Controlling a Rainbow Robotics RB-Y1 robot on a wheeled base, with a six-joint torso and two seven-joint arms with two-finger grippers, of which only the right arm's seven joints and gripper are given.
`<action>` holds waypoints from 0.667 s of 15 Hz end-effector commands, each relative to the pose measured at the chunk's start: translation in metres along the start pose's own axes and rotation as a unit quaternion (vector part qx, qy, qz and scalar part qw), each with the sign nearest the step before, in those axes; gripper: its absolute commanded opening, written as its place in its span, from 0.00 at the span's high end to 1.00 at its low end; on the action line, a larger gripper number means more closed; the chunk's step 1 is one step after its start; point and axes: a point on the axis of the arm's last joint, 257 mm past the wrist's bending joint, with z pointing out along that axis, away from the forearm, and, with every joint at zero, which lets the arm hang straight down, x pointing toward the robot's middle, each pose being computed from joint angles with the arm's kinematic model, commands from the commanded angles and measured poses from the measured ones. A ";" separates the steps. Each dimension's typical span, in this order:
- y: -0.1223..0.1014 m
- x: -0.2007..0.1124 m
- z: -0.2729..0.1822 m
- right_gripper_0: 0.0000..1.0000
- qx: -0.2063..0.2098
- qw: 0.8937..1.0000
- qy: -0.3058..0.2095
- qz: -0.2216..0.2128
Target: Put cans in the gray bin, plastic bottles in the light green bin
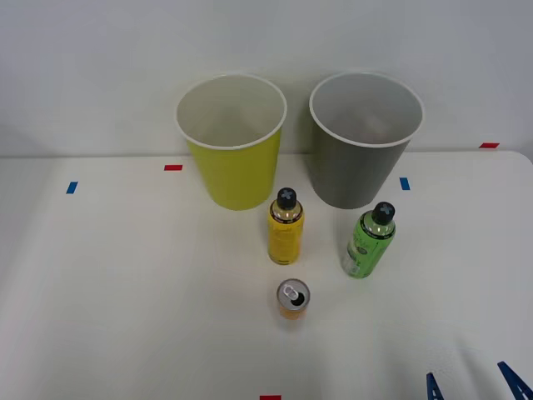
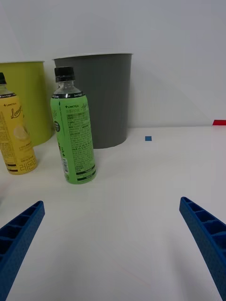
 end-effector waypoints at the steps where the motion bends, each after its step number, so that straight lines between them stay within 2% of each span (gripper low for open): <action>1: 0.000 0.000 0.000 0.00 0.000 1.000 0.000 0.000; 10: 0.000 0.000 0.000 0.00 0.000 1.000 0.000 0.000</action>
